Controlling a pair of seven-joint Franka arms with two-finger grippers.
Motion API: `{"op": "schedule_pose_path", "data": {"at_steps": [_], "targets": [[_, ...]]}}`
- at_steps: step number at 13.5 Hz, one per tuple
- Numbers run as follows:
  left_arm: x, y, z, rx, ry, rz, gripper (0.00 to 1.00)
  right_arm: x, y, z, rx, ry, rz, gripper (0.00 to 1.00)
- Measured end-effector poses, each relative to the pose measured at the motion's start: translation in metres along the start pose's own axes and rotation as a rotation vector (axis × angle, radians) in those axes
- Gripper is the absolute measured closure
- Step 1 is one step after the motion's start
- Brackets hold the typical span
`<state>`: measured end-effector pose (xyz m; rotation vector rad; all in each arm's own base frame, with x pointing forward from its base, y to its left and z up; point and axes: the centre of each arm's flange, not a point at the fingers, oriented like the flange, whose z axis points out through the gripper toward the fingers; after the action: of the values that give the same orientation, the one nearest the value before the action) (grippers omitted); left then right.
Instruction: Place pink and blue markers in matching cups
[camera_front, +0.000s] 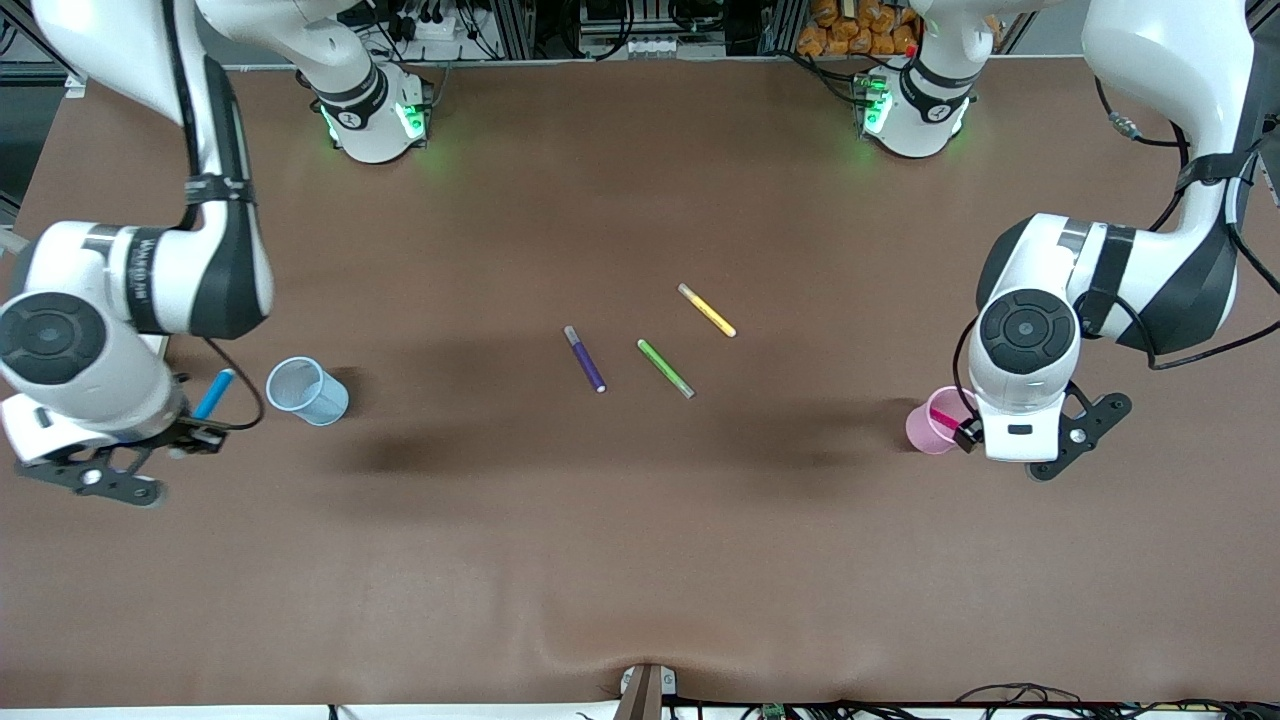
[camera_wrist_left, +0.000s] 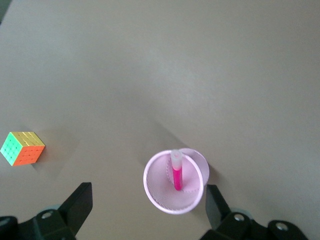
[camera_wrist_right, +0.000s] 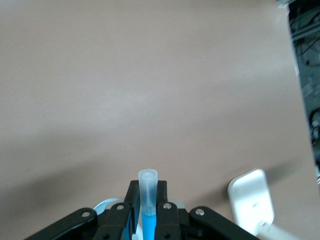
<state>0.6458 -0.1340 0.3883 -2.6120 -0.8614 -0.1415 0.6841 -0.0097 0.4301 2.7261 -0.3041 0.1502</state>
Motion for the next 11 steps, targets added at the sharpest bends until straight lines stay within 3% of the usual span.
{"op": "schedule_pose_path", "data": {"at_steps": [4, 8, 11], "targets": [[0.023, -0.022, -0.045, -0.102, -0.067, 0.094, 0.00, -0.004, -0.006, 0.027, -0.007, 0.016, -0.003, 0.83], [0.046, -0.055, -0.074, -0.179, -0.077, 0.204, 0.00, -0.035, -0.048, 0.047, 0.027, 0.026, 0.072, 0.83], [0.064, -0.085, -0.085, -0.242, -0.088, 0.306, 0.00, -0.069, -0.057, 0.035, 0.071, 0.106, 0.086, 0.83]]}}
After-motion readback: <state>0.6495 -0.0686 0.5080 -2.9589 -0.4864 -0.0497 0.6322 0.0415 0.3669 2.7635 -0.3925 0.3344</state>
